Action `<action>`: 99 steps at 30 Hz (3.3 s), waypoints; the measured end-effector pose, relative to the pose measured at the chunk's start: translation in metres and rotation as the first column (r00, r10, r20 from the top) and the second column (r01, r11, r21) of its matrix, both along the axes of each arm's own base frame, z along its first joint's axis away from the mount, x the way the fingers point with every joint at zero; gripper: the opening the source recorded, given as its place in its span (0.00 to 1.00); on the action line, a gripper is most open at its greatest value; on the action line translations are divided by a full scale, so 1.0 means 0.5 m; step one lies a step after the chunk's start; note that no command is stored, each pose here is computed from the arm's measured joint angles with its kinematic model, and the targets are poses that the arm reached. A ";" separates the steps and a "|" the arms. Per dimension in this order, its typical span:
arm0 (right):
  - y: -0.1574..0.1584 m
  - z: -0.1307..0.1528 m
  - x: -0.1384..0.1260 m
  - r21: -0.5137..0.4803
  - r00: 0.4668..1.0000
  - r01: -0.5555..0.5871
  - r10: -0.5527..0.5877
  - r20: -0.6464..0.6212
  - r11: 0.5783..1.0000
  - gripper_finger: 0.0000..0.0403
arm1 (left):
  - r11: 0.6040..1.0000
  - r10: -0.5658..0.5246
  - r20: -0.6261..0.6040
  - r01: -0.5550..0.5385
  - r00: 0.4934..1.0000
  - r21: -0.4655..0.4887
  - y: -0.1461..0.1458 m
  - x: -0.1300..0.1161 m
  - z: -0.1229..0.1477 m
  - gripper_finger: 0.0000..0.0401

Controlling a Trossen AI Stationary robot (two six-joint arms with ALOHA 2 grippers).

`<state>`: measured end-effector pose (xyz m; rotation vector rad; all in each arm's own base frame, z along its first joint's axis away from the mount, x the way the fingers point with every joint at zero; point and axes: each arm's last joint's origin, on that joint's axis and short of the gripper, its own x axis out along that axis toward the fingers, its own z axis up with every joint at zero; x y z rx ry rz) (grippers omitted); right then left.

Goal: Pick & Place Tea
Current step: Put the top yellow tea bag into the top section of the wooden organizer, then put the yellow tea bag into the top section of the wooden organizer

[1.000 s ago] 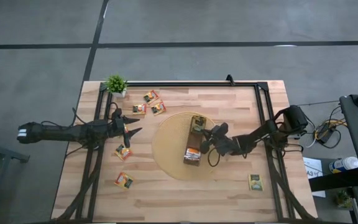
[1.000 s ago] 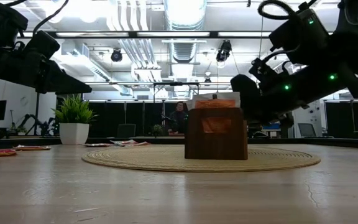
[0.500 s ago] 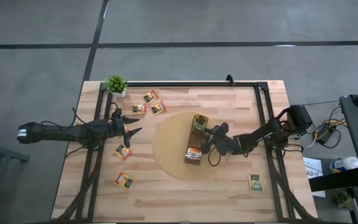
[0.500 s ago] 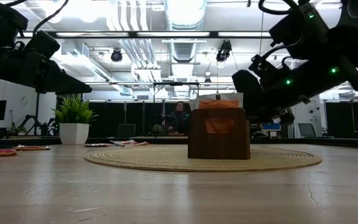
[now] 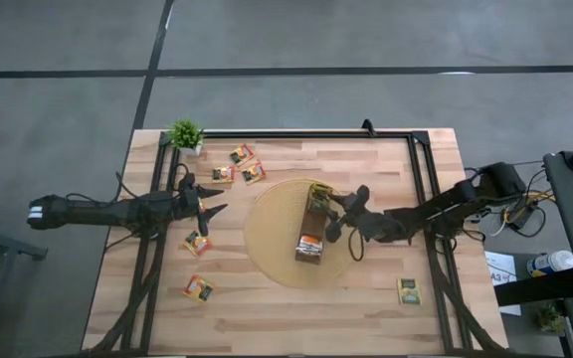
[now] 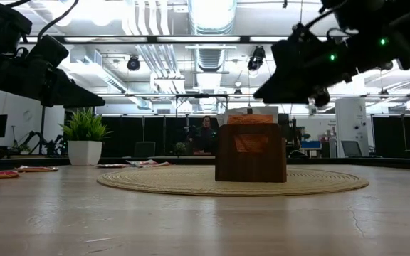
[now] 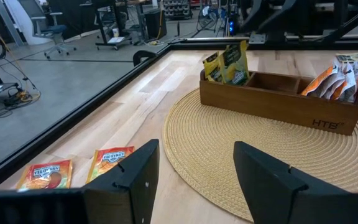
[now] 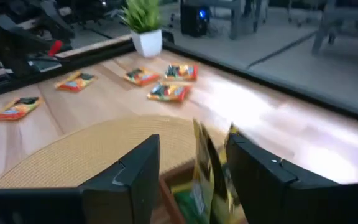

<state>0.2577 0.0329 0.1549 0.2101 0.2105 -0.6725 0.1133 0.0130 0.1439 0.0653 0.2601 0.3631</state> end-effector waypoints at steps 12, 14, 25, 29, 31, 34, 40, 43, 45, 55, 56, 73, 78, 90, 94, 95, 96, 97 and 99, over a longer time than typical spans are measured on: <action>0.018 0.025 0.047 -0.023 0.951 -0.201 0.189 -0.245 0.979 0.11 | 1.000 0.000 0.000 0.000 1.000 0.000 0.000 0.000 0.000 0.50; 0.018 0.025 0.057 -0.018 0.932 -0.181 0.165 -0.322 0.983 0.05 | 1.000 -0.001 0.000 0.001 1.000 0.000 0.000 0.000 0.000 0.50; -0.040 0.037 0.116 -0.030 0.822 0.067 -0.072 -0.565 0.997 0.02 | 1.000 0.000 -0.002 0.000 1.000 0.000 0.000 0.000 0.000 0.50; -0.081 0.031 0.128 0.131 0.804 0.150 -0.044 -0.594 0.980 0.02 | 1.000 0.000 0.000 0.000 1.000 0.000 0.000 0.000 0.000 0.50; -0.098 0.022 0.138 0.206 0.804 0.148 0.004 -0.595 0.967 0.02 | 1.000 0.000 -0.001 0.000 1.000 0.000 0.000 0.000 0.000 0.50; -0.108 0.004 0.154 0.246 0.792 0.150 0.032 -0.609 0.958 0.02 | 1.000 0.000 0.000 0.000 1.000 0.000 0.000 0.000 0.000 0.50; -0.109 0.002 0.173 0.238 0.780 0.135 0.044 -0.624 0.962 0.02 | 1.000 0.000 0.000 0.000 1.000 0.000 0.000 0.000 0.000 0.50; -0.107 0.023 0.175 0.248 0.798 0.121 0.054 -0.600 0.961 0.02 | 1.000 0.000 0.000 0.000 1.000 0.000 0.000 0.000 0.000 0.50; -0.102 0.042 0.175 0.249 0.815 0.102 0.063 -0.576 0.963 0.02 | 1.000 0.000 0.000 0.000 1.000 0.000 0.000 0.000 0.000 0.50; -0.085 0.055 0.168 0.294 0.824 0.051 0.126 -0.553 0.954 0.02 | 1.000 0.000 0.000 0.000 1.000 0.000 0.000 0.000 0.000 0.50; -0.089 0.044 0.167 0.308 0.815 0.059 0.132 -0.564 0.950 0.02 | 1.000 0.000 0.000 0.000 1.000 0.000 0.000 0.000 0.000 0.50; -0.125 -0.012 0.180 0.494 0.775 0.071 0.264 -0.574 0.867 0.02 | 1.000 0.000 0.000 0.000 1.000 0.000 0.000 0.000 0.000 0.50; -0.088 0.016 0.176 0.517 0.771 -0.001 0.330 -0.545 0.856 0.02 | 1.000 0.000 0.000 0.000 1.000 0.000 0.000 0.000 0.000 0.50; -0.030 0.119 0.155 0.405 0.794 -0.074 0.300 -0.529 0.911 0.02 | 1.000 0.000 0.000 0.000 1.000 0.000 0.000 0.000 0.000 0.50; 0.000 0.167 0.129 0.429 0.769 -0.113 0.352 -0.534 0.896 0.02 | 1.000 0.000 0.000 0.000 1.000 0.000 0.000 0.000 0.000 0.50; 0.008 0.179 0.121 0.439 0.765 -0.114 0.361 -0.534 0.891 0.02 | 1.000 0.000 0.000 0.000 1.000 0.000 0.000 0.000 0.000 0.50; 0.015 0.189 0.112 0.448 0.763 -0.106 0.362 -0.536 0.888 0.02 | 1.000 0.000 0.000 0.000 1.000 0.000 0.000 0.000 0.000 0.50; 0.021 0.201 0.101 0.457 0.761 -0.098 0.362 -0.539 0.884 0.02 | 1.000 0.000 -0.001 0.000 1.000 0.000 0.000 0.000 0.000 0.50; 0.032 0.221 0.077 0.475 0.751 -0.076 0.364 -0.551 0.877 0.02 | 1.000 0.000 0.000 0.000 1.000 0.000 0.000 0.000 0.000 0.50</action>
